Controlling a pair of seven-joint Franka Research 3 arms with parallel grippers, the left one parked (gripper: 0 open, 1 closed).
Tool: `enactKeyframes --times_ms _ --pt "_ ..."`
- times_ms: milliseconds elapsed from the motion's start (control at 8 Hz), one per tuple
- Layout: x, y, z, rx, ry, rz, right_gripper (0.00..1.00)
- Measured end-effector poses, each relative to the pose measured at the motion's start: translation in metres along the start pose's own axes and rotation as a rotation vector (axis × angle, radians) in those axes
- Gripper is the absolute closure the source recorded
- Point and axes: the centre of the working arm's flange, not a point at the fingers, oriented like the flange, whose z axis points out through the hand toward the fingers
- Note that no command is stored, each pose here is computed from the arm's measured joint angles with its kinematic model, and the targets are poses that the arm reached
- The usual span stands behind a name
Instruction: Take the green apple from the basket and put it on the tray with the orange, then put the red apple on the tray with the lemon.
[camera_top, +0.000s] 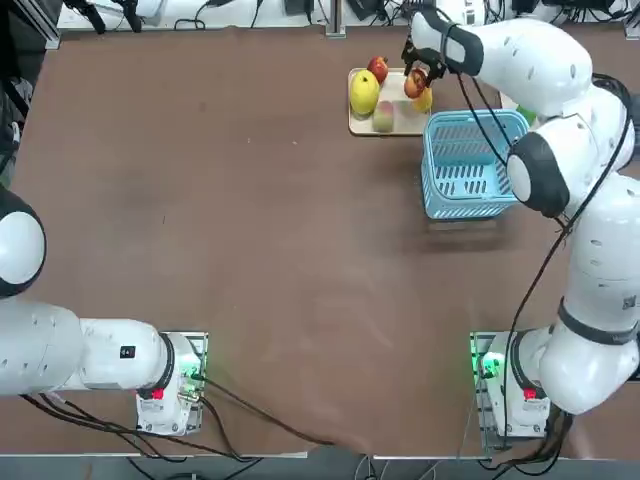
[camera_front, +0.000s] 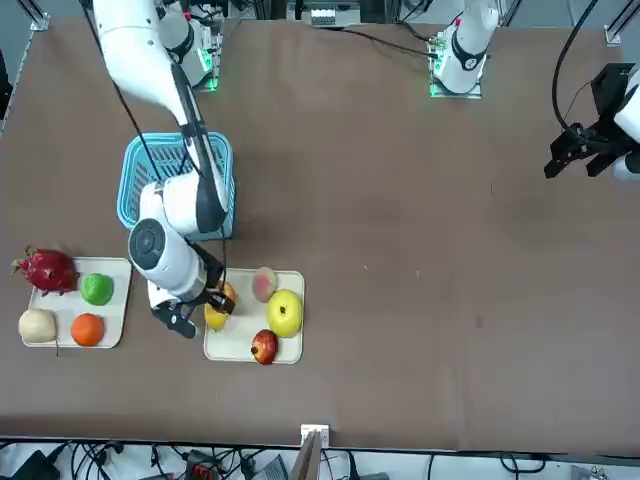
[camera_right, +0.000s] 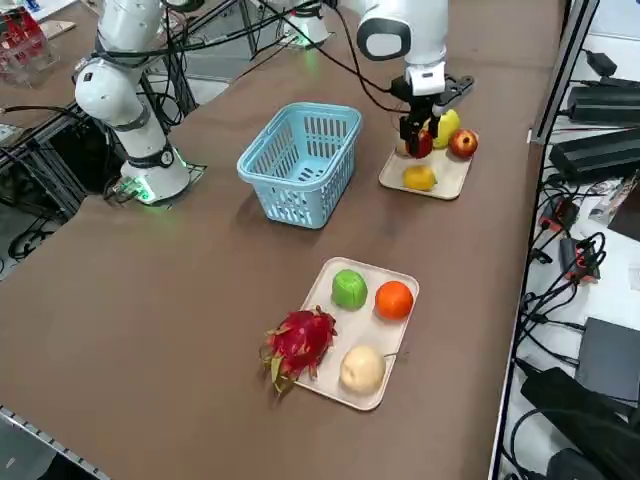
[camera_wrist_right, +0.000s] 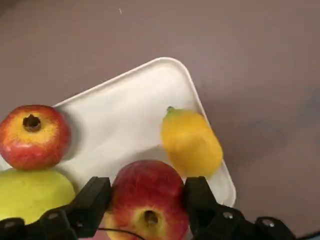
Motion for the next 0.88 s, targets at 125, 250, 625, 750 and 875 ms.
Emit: enactKeyframes --times_ms 125,250,625,750,875 --pt "-0.005 -0.006 0.014 0.002 0.012 -0.004 0.14" --pt "-0.008 -0.008 0.025 -0.002 0.015 -0.008 0.14" --pt "-0.008 -0.008 0.032 -0.007 0.014 -0.008 0.15" --pt "-0.008 -0.008 0.032 -0.007 0.014 -0.008 0.13" --pt "-0.008 -0.008 0.032 -0.007 0.014 -0.008 0.08"
